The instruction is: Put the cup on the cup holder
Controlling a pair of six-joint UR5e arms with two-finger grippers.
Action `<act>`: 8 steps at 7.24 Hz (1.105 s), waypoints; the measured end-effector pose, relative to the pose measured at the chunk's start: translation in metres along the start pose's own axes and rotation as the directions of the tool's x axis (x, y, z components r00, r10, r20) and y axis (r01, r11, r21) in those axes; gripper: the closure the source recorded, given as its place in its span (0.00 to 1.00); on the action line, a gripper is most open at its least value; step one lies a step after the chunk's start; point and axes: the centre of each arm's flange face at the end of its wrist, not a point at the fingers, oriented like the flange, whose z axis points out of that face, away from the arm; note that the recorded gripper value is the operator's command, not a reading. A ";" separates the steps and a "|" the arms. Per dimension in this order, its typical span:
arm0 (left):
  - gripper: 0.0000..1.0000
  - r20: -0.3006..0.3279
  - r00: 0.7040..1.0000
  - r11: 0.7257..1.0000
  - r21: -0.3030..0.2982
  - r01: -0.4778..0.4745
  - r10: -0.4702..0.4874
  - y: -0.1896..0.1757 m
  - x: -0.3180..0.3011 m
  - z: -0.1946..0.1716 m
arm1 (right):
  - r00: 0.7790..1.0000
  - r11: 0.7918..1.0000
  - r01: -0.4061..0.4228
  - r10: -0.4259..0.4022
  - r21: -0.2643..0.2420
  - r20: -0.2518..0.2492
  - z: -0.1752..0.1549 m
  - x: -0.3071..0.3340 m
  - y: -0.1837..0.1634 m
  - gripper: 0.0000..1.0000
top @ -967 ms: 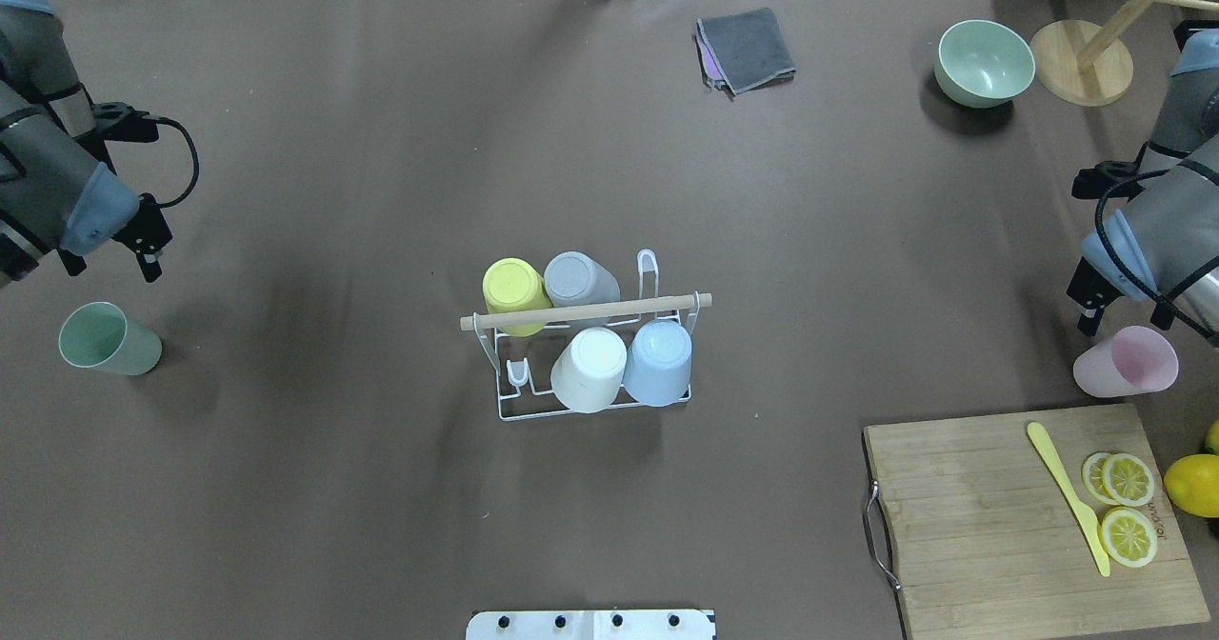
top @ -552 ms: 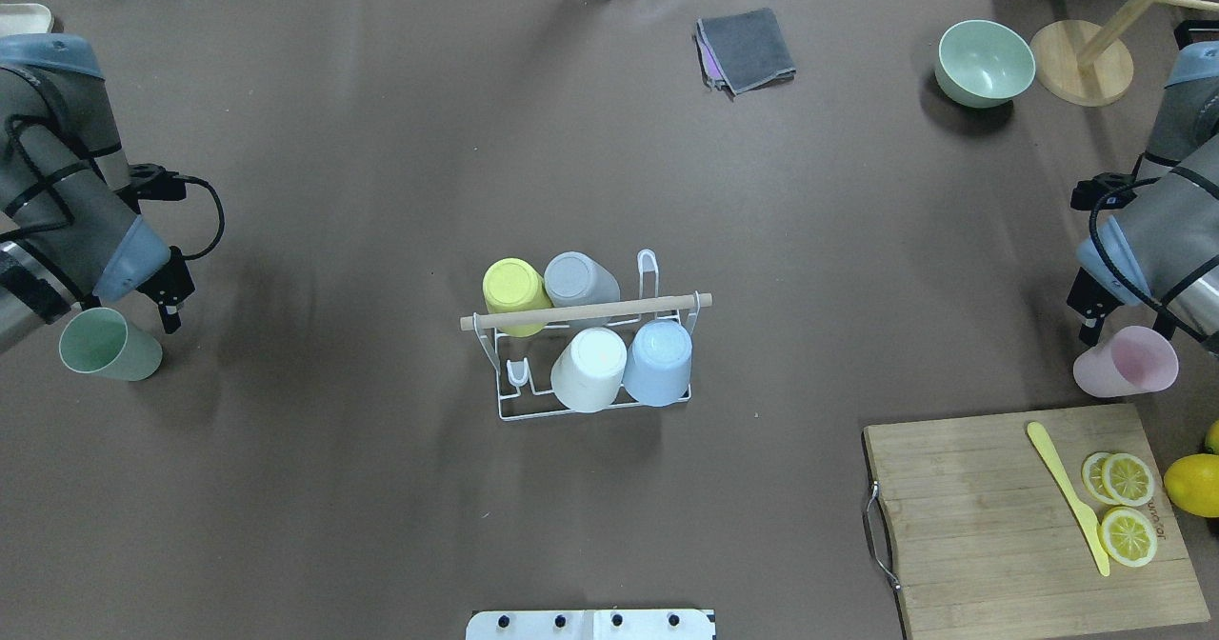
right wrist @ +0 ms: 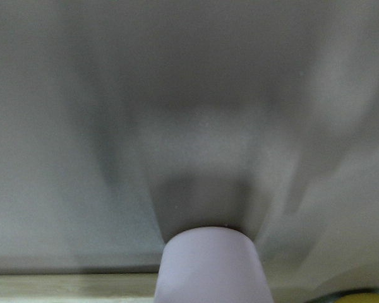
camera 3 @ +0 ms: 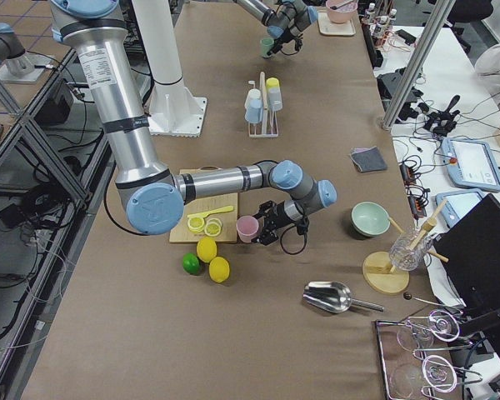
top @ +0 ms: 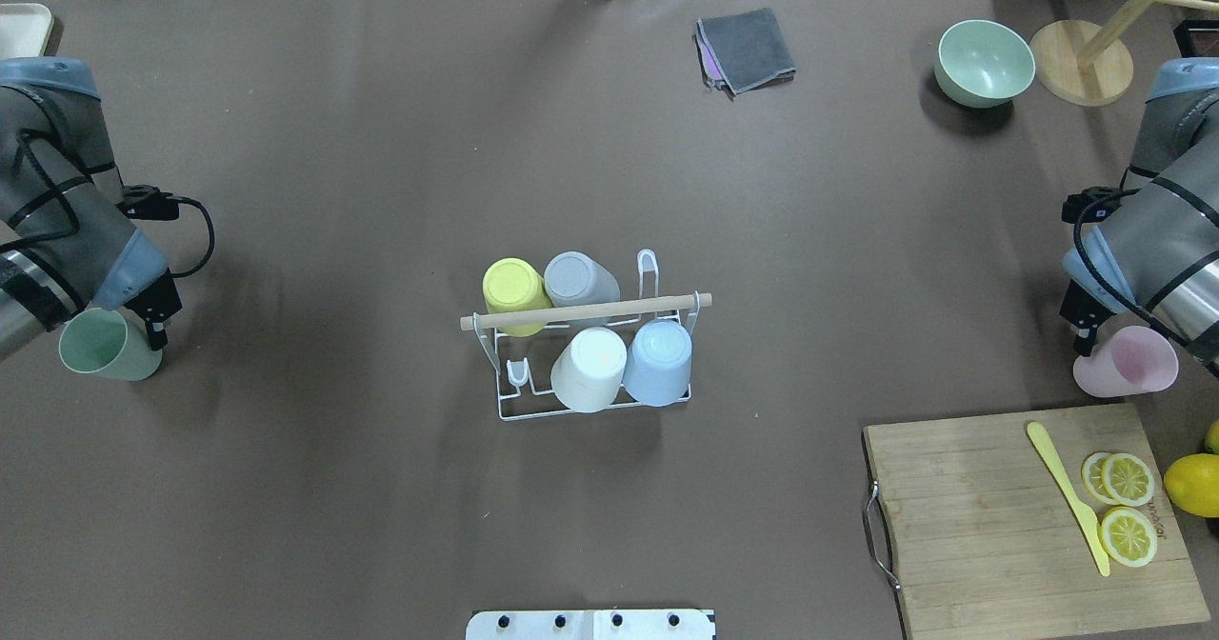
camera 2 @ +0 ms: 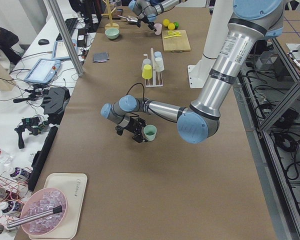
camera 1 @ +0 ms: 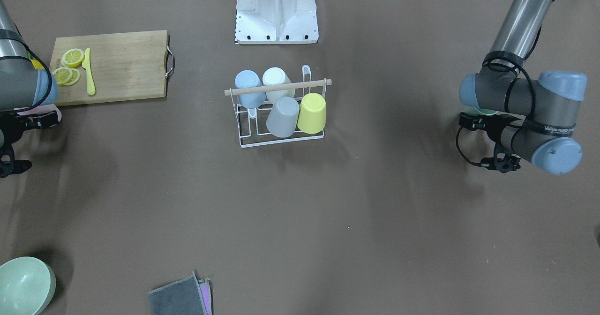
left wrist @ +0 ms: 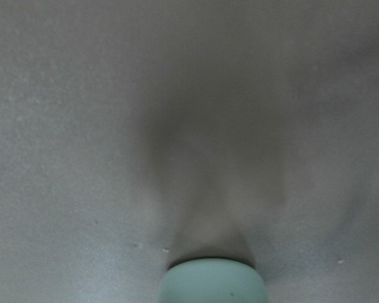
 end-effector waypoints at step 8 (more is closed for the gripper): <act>0.02 -0.031 0.999 0.999 -0.041 -0.013 0.012 -0.001 0.002 0.008 | 1.000 0.996 -0.005 0.003 -0.091 -0.021 0.023 -0.004 -0.013 0.07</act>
